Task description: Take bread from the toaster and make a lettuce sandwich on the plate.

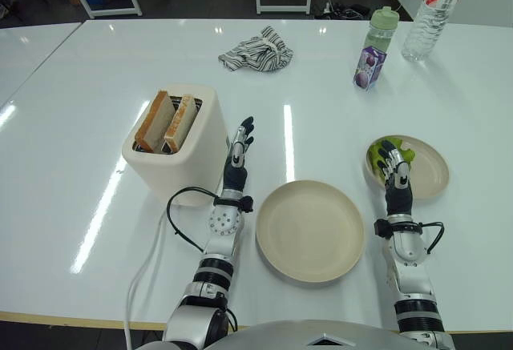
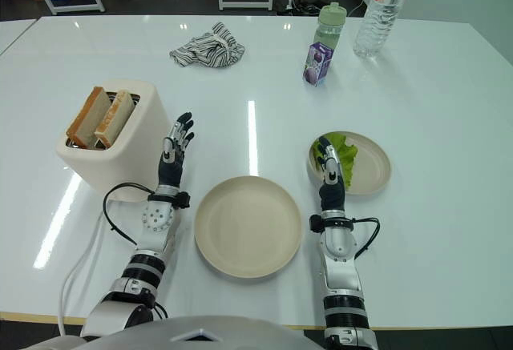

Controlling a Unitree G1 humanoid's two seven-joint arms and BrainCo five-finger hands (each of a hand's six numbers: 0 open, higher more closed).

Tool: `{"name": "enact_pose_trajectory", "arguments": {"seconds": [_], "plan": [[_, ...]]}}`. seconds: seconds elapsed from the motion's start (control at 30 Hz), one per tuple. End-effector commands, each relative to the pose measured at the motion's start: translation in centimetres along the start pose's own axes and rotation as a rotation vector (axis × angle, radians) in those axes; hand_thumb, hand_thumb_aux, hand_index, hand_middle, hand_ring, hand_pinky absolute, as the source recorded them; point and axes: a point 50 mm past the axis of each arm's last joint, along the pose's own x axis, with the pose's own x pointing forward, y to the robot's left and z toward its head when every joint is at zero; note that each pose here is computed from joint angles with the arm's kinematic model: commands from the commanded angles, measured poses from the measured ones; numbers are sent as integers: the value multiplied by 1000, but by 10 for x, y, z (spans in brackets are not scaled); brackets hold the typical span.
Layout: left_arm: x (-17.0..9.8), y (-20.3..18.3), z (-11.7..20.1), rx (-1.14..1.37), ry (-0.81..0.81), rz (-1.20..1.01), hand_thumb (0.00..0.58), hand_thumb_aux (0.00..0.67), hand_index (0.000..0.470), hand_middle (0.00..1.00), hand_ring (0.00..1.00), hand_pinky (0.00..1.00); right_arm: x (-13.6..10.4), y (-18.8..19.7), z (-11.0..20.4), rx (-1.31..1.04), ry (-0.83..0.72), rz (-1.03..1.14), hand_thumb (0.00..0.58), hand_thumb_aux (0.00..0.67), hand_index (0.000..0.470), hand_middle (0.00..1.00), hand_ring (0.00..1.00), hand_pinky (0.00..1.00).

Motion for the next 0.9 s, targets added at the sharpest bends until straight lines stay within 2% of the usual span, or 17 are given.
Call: {"name": "enact_pose_trajectory", "arguments": {"seconds": [0.03,0.27,0.33,0.47,0.53,0.63,0.73,0.8,0.9], "plan": [[-1,2,-2,0,20,2,0,0,0,0,0,0,2,0,0,6,4,2,0,0,0,0,0,0],[-2,1,-2,-21,37,-4,0,0,0,0,0,0,2,1,-1,3,7,5,0,0,0,0,0,0],[-2,-1,8,-4,-1,-25,0,0,0,0,0,0,2,1,-1,2,8,6,0,0,0,0,0,0],[-5,-3,64,6,-191,-72,0,0,0,0,0,0,2,1,-3,1,16,4,0,0,0,0,0,0],[-9,4,107,15,-327,-74,0,0,0,0,0,0,2,2,-4,3,20,3,0,0,0,0,0,0],[-20,27,158,82,-482,-37,0,0,0,0,0,0,2,5,-5,7,22,3,0,0,0,0,0,0],[-30,61,186,224,-547,61,0,0,0,0,0,0,3,5,-6,9,26,-3,0,0,0,0,0,0],[-31,86,191,332,-516,151,0,0,0,0,0,0,3,6,-7,11,31,-9,0,0,0,0,0,0],[-28,123,183,535,-403,341,0,0,0,0,0,0,4,8,-8,12,32,-7,0,0,0,0,0,0]]}}
